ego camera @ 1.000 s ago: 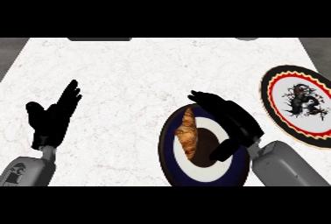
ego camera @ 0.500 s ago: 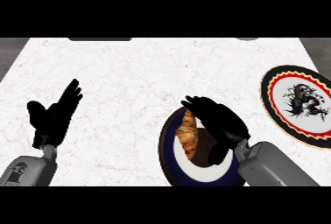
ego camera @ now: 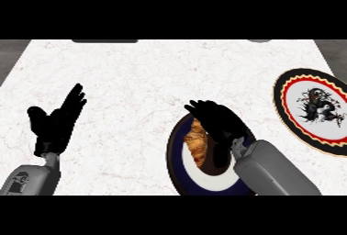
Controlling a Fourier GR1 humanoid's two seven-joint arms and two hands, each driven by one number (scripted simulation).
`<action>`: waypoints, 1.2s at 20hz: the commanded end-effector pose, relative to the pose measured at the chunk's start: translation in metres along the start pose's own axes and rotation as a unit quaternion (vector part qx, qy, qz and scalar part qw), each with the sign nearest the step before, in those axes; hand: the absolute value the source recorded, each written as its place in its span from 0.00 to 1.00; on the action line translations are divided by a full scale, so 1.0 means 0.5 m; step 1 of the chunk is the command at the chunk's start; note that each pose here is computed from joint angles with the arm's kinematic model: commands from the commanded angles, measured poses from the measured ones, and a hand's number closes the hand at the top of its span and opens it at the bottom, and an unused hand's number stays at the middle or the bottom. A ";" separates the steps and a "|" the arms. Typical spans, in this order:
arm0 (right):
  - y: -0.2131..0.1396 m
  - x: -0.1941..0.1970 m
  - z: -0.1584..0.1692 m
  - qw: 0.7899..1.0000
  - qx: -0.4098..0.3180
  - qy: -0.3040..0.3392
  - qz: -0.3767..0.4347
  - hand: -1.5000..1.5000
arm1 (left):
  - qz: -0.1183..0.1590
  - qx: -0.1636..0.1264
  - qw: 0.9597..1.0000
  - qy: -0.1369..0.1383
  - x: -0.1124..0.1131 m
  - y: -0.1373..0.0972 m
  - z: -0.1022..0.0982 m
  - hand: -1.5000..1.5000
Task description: Pick the croissant from the plate and place it in the plate
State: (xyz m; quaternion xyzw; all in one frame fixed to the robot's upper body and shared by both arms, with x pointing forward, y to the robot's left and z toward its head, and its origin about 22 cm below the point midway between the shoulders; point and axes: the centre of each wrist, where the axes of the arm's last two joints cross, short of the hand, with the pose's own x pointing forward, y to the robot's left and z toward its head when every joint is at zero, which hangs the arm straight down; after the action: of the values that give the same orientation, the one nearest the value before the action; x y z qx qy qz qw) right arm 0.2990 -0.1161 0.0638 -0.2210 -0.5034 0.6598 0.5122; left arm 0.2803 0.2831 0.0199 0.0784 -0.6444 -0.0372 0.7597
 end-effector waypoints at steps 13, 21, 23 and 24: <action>0.046 -0.006 -0.055 0.998 0.026 0.032 0.048 0.00 | 0.006 -0.006 1.000 -0.001 -0.029 -0.003 0.007 0.50; 0.085 0.048 -0.099 0.993 0.083 -0.027 0.079 1.00 | -0.006 -0.001 1.000 -0.008 0.004 0.009 0.014 0.50; 0.076 0.055 -0.102 0.993 0.084 -0.031 0.081 1.00 | -0.007 0.004 1.000 -0.003 -0.029 0.007 0.028 0.50; 0.082 0.038 -0.083 0.994 0.082 -0.030 0.068 1.00 | -0.002 0.002 1.000 0.000 -0.022 -0.003 0.003 0.50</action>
State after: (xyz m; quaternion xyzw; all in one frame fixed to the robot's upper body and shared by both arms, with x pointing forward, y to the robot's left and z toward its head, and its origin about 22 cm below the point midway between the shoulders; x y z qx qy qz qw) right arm 0.3152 -0.0828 0.0234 -0.2243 -0.4505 0.7274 0.4665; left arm 0.2755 0.2864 0.0185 0.0810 -0.6455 -0.0381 0.7585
